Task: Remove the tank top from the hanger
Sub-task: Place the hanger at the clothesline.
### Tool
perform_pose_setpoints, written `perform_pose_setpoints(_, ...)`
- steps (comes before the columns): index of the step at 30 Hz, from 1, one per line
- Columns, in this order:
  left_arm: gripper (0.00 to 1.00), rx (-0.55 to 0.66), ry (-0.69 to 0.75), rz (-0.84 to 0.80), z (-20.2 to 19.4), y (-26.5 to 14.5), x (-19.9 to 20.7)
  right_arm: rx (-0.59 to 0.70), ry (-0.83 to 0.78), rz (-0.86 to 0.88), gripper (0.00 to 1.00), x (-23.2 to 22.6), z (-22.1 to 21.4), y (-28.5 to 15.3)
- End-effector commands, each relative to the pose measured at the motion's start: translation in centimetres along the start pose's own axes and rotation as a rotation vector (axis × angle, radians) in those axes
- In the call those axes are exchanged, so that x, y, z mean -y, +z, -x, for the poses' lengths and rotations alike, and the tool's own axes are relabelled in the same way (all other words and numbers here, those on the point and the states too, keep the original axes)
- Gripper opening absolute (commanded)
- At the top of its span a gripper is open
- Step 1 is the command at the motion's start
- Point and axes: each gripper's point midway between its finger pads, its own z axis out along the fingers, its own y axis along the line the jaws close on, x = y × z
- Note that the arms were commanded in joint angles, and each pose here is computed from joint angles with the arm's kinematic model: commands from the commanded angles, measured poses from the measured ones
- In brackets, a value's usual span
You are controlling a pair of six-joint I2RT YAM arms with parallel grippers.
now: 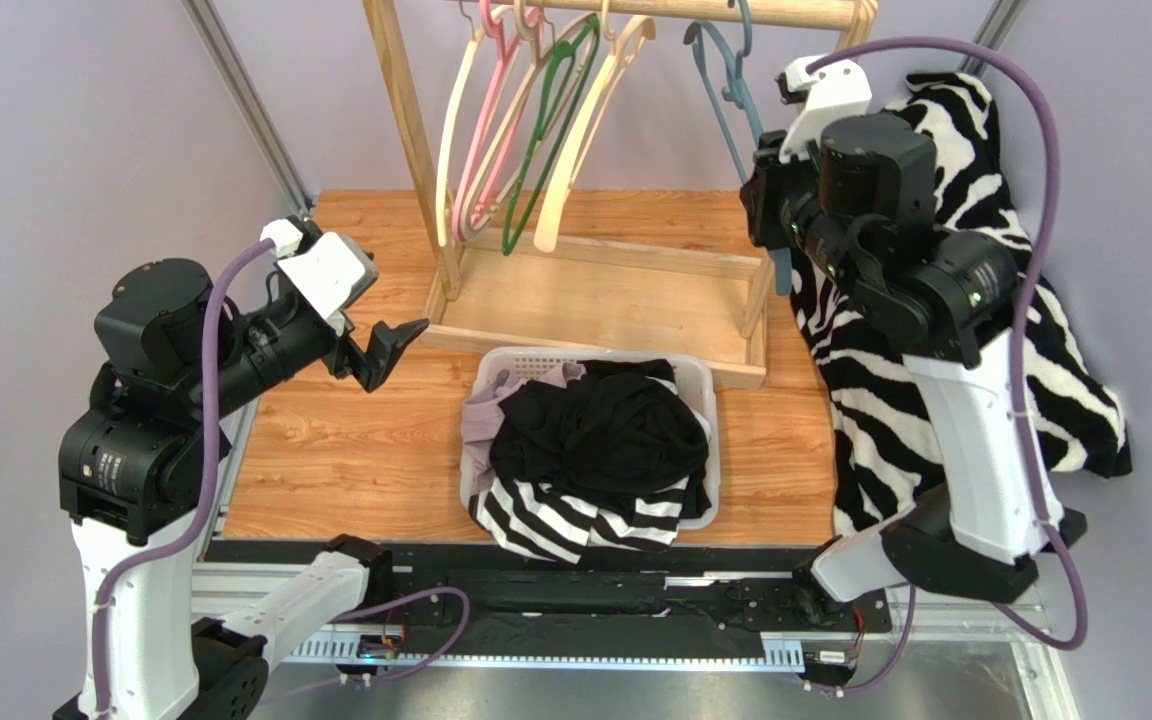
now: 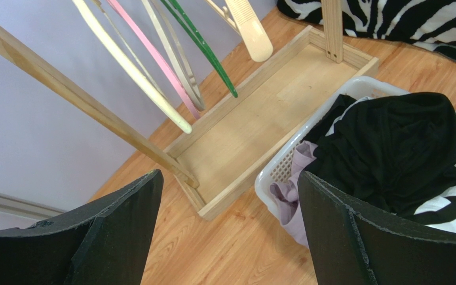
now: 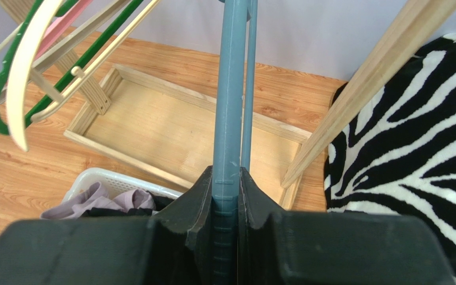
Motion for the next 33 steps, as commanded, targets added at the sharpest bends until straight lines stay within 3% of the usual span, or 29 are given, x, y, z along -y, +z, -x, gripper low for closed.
perform_pose_setpoints(1, 0.91, 0.017, 0.004, 0.003, 0.4, -0.1, 0.0, 0.052, 0.026, -0.009, 0.00, 0.5, 2.2, 0.9)
perform_pose_setpoints(10, 0.91, 0.017, 0.013, 0.010, 0.5, -0.4, -0.1, 0.052, 0.111, -0.021, 0.00, 2.5, 3.2, 5.0)
perform_pose_setpoints(30, 0.91, 0.014, 0.008, 0.019, 0.6, -0.5, -0.3, -0.059, 0.226, 0.021, 0.00, 4.0, 0.6, 13.9)
perform_pose_setpoints(33, 0.91, 0.012, 0.008, 0.023, 0.4, -0.5, -0.3, -0.097, 0.227, 0.091, 0.00, 2.4, -0.5, 14.7)
